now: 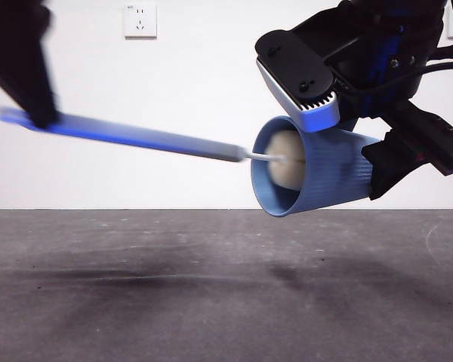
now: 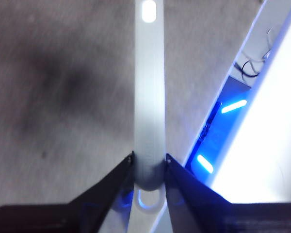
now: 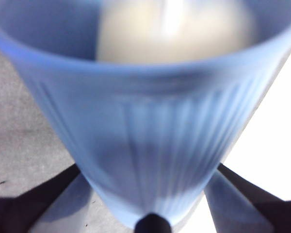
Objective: Pick up the cup brush,pick up the cup,insert the brush into the cup,clean the cup,put the cup brush back,put the cup back to the fixed position on the table
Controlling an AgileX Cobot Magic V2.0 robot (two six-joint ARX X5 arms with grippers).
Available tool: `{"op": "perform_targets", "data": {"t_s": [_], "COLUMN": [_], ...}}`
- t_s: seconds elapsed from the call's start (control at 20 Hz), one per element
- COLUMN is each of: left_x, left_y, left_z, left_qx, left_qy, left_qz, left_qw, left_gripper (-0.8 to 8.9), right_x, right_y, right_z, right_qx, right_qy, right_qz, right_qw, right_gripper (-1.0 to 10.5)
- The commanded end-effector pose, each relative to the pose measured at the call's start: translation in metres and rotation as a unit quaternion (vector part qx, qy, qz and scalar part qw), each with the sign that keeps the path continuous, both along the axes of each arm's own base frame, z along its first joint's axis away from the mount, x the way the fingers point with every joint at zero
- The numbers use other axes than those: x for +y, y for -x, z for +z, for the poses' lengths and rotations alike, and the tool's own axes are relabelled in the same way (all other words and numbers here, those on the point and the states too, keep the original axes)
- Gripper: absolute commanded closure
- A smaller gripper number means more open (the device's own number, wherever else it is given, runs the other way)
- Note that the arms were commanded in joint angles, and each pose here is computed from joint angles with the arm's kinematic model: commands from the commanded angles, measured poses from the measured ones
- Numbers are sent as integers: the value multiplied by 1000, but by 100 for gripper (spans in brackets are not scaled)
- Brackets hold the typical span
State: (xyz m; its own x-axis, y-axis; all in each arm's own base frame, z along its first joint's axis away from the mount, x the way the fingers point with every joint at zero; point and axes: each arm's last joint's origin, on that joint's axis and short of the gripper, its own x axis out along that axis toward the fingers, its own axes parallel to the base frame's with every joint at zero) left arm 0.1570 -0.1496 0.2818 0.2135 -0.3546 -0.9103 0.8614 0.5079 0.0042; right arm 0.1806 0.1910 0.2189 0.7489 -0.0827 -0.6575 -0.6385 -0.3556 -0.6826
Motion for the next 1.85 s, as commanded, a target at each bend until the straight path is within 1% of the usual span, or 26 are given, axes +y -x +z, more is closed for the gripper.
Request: {"op": "perform_targets", "data": {"t_s": [0.05,0.25,0.5,0.7,0.75,0.9,1.05,1.1,1.25,1.35,1.4,1.5,1.55,1.65,1.7,1.8,1.85], "left_x": [-14,-24,-22,-9,-6,10,32,37,41,40,41,51,60,78,86,96,99], "left_y": [-10,-17,-15,-12,-9,2,17,21,25,25,25,29,34,45,49,53,52], "left_z": [-9,-16,-17,-20,-17,0,11,14,19,19,19,26,33,44,47,51,53], "left_qx": [1,8,17,43,44,19,13,12,-1,7,3,-32,-58,-80,-88,-100,-101], "left_qy": [17,32,19,-30,-32,-20,-43,-43,-27,-20,-26,-31,-18,18,26,42,58], "left_qz": [-4,-5,-3,9,12,27,53,54,55,51,65,122,147,182,202,243,259], "left_qw": [1000,999,1000,999,998,999,998,998,998,998,998,992,987,980,975,964,959], "left_gripper": [822,822,822,822,822,822,822,822,822,822,822,822,822,822,822,822,822], "right_x": [1,1,1,1,1,1,1,1,1,1,1,-2,-3,-7,-7,-9,-10], "right_y": [0,0,0,0,0,-1,-1,-1,0,0,-1,-3,-4,-6,-7,-8,-10], "right_z": [-1,-1,-1,-1,-1,-1,-1,-1,-1,-1,-1,0,1,3,5,9,11], "right_qx": [1,1,1,0,0,0,0,0,0,-2,-4,-10,-13,-17,-20,-33,-42], "right_qy": [-6,-7,-7,-9,-10,-10,-10,-10,-11,-11,-19,-54,-71,-90,-103,-145,-175], "right_qz": [-2,-4,-4,-6,-7,-7,-7,-7,-7,-10,-20,-56,-73,-89,-98,-125,-142], "right_qw": [1000,1000,1000,1000,1000,1000,1000,1000,1000,1000,1000,997,995,992,990,981,973], "right_gripper": [959,959,959,959,959,959,959,959,959,959,959,959,959,959,959,959,959]}}
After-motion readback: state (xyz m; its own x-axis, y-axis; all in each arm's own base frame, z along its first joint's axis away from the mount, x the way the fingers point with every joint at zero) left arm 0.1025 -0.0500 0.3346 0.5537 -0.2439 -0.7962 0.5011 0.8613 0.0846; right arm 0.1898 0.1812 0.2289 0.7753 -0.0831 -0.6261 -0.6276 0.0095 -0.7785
